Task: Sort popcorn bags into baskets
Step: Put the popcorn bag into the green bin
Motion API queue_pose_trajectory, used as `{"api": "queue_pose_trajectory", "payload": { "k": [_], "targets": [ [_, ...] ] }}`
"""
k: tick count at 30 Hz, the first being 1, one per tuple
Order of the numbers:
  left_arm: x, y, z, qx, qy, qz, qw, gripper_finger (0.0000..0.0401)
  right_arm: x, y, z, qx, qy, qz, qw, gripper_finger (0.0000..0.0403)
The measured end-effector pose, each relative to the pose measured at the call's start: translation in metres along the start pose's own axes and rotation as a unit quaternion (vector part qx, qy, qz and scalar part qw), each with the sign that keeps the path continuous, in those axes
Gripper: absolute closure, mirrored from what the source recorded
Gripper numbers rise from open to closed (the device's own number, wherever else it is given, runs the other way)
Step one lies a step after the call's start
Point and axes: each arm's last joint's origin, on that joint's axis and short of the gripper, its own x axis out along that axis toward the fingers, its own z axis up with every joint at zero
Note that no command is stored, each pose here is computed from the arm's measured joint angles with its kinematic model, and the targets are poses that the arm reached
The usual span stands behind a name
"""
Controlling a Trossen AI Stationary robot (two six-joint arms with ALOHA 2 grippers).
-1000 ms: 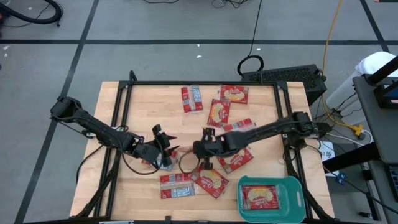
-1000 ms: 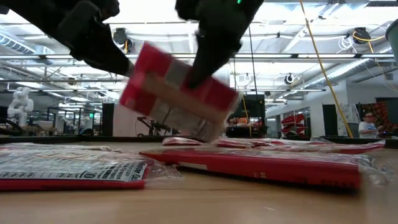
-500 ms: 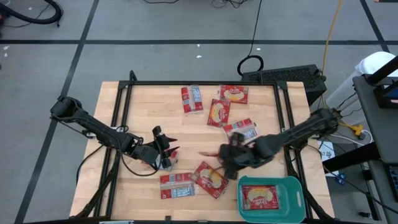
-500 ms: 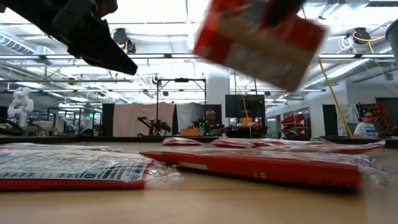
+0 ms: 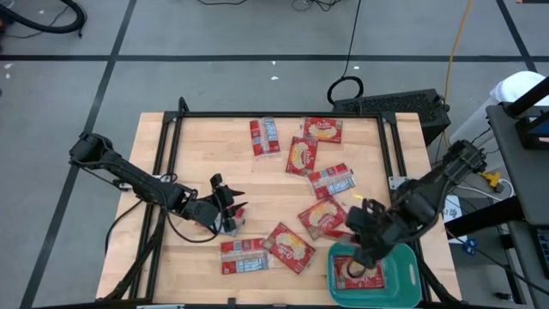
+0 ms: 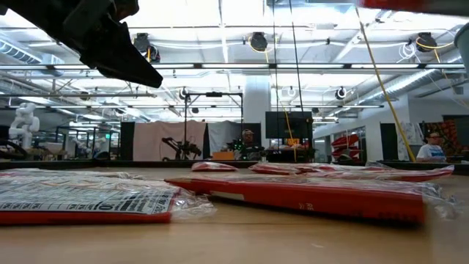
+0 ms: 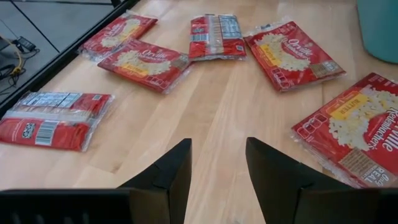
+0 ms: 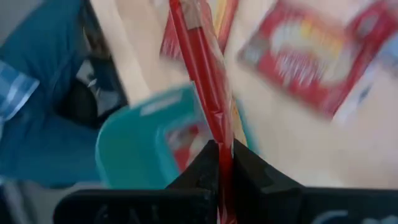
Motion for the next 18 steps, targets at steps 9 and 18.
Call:
{"api": "queue_pose_trajectory", "payload": {
  "k": [9,18],
  "targets": [
    [0.0,0.001,0.0,-0.003,0.0,0.001,1.0,0.0247,-0.001,0.009,-0.033,0.047,0.052,-0.011,0.997,0.0395],
    [0.0,0.0,0.0,-0.01,0.001,-0.002,1.0,0.0247,0.032,0.026,-0.049,0.013,0.069,-0.073,0.995,0.0394]
  ]
}}
